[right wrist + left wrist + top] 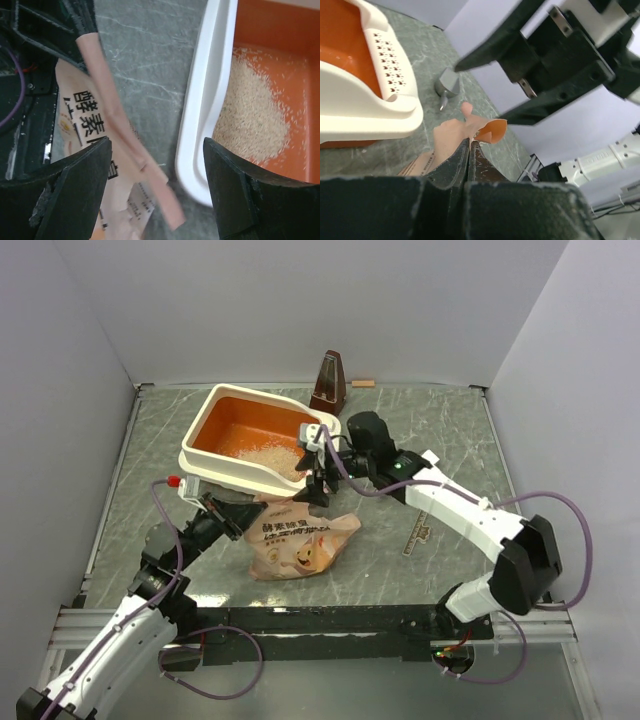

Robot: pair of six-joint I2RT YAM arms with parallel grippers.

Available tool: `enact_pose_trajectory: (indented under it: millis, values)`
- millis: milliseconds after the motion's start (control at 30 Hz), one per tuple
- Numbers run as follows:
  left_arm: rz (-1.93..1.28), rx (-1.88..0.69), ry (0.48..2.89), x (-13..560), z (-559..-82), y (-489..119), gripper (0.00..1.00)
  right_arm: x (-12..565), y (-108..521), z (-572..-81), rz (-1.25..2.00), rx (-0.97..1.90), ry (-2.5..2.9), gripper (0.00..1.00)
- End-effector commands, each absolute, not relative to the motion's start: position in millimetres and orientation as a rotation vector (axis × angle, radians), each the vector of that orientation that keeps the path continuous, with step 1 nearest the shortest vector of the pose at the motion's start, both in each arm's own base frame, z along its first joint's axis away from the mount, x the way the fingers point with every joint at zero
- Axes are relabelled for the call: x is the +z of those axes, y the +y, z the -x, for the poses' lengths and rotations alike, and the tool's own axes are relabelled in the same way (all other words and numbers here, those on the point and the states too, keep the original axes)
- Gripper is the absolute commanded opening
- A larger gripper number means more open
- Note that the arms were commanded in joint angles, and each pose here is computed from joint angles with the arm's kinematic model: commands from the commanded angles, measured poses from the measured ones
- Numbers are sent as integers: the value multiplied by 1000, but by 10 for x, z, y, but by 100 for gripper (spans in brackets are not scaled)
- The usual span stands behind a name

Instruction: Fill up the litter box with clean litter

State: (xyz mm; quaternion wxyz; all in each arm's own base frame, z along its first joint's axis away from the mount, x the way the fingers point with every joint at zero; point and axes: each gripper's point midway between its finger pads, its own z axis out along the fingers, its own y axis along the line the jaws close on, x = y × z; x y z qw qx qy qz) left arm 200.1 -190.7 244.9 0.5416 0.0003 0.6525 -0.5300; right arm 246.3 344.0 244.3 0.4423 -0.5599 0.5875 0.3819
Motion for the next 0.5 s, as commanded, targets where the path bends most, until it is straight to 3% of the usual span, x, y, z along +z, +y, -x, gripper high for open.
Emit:
enact_pose_trajectory:
  millis: [0, 467]
  values:
    - [-132, -1297, 1393, 2751, -1828, -1924, 1, 2582, 3617, -2371, 1603, 1009, 1225, 80]
    - [-169, -1274, 1407, 2737, -1847, -1947, 1, 2406, 3620, -1911, 1770, 1225, 1160, 78]
